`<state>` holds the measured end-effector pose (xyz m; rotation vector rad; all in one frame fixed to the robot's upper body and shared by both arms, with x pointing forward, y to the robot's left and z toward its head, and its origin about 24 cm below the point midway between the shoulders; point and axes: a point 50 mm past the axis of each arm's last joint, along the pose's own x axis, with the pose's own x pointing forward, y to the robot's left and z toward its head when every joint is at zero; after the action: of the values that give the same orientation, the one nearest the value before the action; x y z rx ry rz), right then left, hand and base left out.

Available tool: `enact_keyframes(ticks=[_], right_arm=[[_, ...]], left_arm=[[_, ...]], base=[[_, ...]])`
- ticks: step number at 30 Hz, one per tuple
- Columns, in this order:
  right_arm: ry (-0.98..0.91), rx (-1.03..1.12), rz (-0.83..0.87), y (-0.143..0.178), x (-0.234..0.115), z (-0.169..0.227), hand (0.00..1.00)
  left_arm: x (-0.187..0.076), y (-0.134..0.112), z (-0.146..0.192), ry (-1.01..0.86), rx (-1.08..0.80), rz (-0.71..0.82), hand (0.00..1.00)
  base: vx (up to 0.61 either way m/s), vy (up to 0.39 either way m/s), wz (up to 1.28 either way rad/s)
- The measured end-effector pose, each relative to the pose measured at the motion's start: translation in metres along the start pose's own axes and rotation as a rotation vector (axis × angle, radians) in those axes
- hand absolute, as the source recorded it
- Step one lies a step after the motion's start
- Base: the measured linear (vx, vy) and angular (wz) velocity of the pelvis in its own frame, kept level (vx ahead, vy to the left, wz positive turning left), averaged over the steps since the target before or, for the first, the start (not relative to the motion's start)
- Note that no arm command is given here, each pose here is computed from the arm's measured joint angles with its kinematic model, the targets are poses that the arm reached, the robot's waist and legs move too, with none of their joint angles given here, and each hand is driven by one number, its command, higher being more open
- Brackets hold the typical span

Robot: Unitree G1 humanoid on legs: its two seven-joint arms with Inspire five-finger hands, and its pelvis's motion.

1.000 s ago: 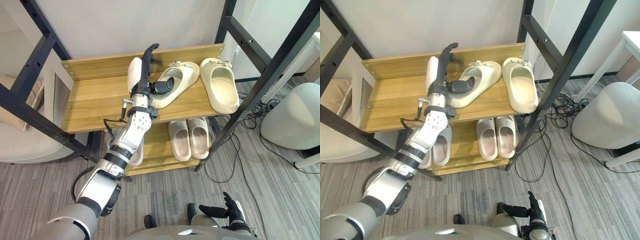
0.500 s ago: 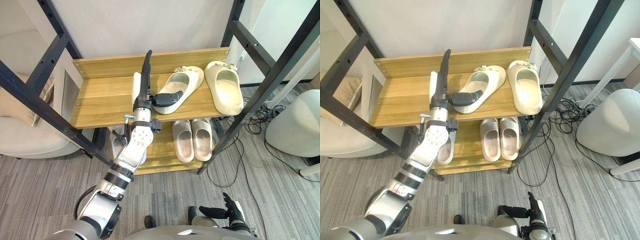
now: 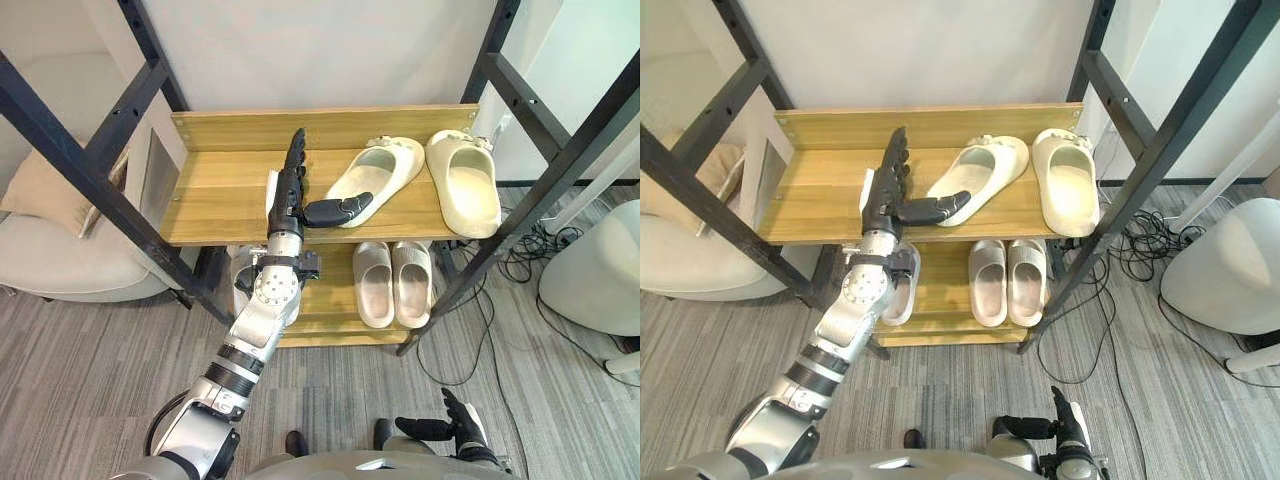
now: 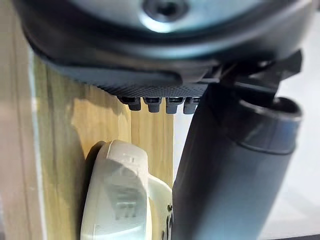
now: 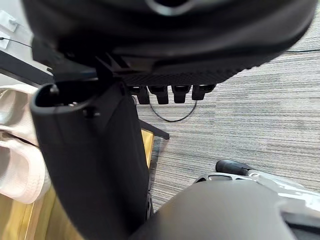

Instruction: Organize the slippers on the shoe rack

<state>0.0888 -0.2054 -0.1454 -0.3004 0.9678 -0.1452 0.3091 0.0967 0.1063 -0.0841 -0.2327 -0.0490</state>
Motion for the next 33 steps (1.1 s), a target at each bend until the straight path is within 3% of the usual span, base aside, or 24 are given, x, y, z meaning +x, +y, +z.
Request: enact_keyframes(ticks=[10, 20, 26, 33], right_arm=[[0.011, -0.003, 0.0, 0.0, 0.0, -0.001, 1.0], [0.002, -0.033, 0.027, 0.003, 0.001, 0.002, 1.0], [0.001, -0.039, 0.029, 0.003, 0.002, 0.004, 1.0], [0.005, -0.039, 0.03, 0.003, 0.002, 0.003, 1.0]], left_arm=[[-0.003, -0.002, 0.0, 0.029, -0.22, -0.023, 1.0], [-0.026, -0.057, -0.004, 0.102, -0.337, -0.323, 1.0], [-0.035, -0.074, -0.007, 0.132, -0.366, -0.402, 1.0], [-0.035, -0.076, -0.007, 0.14, -0.379, -0.406, 1.0]], base=[[-0.01, -0.001, 0.01], [-0.01, -0.003, 0.02], [-0.01, -0.002, 0.01], [0.0, 0.0, 0.0]])
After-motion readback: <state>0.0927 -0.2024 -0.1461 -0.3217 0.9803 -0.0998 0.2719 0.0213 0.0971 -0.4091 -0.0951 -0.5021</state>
